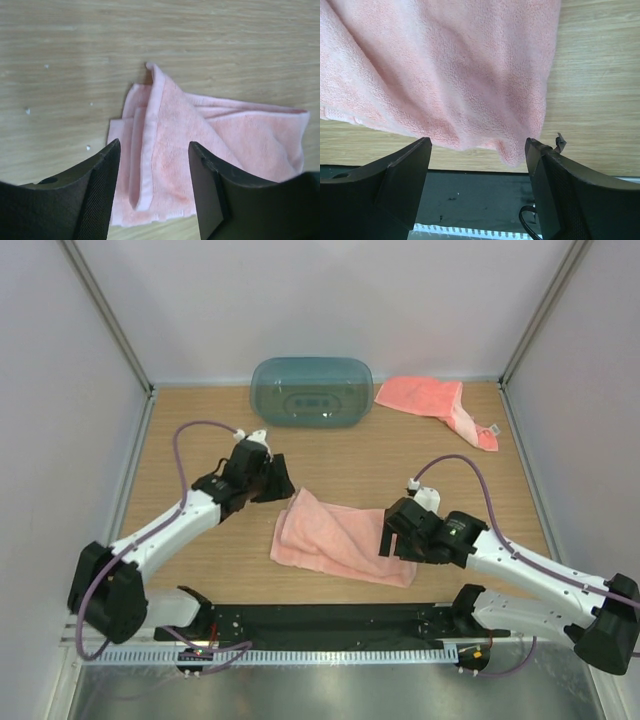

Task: Roll the towels
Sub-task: Fold the towel

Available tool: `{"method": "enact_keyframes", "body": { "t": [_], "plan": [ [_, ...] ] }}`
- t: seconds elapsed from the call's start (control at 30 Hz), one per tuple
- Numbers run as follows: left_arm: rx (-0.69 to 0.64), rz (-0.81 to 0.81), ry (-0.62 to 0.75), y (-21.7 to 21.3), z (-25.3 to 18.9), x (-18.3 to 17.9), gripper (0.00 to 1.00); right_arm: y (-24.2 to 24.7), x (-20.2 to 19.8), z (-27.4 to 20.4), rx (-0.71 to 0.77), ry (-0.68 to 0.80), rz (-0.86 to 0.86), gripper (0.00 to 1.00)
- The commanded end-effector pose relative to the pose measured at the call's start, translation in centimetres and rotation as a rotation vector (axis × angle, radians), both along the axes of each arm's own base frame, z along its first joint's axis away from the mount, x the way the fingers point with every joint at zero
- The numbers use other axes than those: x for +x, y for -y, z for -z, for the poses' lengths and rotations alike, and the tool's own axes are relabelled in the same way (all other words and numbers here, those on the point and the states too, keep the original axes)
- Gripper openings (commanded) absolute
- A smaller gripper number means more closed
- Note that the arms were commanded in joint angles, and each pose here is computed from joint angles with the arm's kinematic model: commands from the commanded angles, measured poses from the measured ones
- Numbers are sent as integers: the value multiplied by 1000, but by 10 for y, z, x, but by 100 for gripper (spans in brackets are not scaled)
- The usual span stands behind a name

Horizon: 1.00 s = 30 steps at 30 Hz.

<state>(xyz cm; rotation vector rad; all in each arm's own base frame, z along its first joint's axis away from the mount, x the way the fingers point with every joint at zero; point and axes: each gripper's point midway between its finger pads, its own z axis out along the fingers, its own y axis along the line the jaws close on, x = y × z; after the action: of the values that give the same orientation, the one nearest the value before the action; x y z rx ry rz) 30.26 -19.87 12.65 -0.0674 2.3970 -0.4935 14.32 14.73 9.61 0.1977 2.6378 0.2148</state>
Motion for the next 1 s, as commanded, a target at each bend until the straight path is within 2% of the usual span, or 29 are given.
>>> {"method": "enact_keyframes", "body": {
  "t": [0.0,0.17,0.27,0.5,0.53,0.63,0.7,0.73,0.97],
  "plan": [
    [-75,33,-44,0,5,-33,57,-9,10,-13,12,45,-21,82],
    [-131,75,-95,0,26,-68,57,-8,11,-8,0,39,-18,82],
    [-193,119,-105,12,31,-76,57,-6,16,-10,-20,57,-12,83],
    [-221,171,-131,29,41,-81,54,-7,18,-2,-70,28,-16,84],
    [-219,175,-138,30,43,-82,52,-5,18,0,-78,26,-10,84],
    [-222,186,-153,34,49,-87,34,2,20,5,-100,24,18,86],
    [-239,194,-144,36,47,-88,14,6,27,9,-90,18,50,86],
    [-248,207,-148,38,48,-92,1,9,27,14,-90,2,51,86],
    [-223,158,-91,21,22,-95,0,17,43,31,-9,-51,117,86]
  ]
}}
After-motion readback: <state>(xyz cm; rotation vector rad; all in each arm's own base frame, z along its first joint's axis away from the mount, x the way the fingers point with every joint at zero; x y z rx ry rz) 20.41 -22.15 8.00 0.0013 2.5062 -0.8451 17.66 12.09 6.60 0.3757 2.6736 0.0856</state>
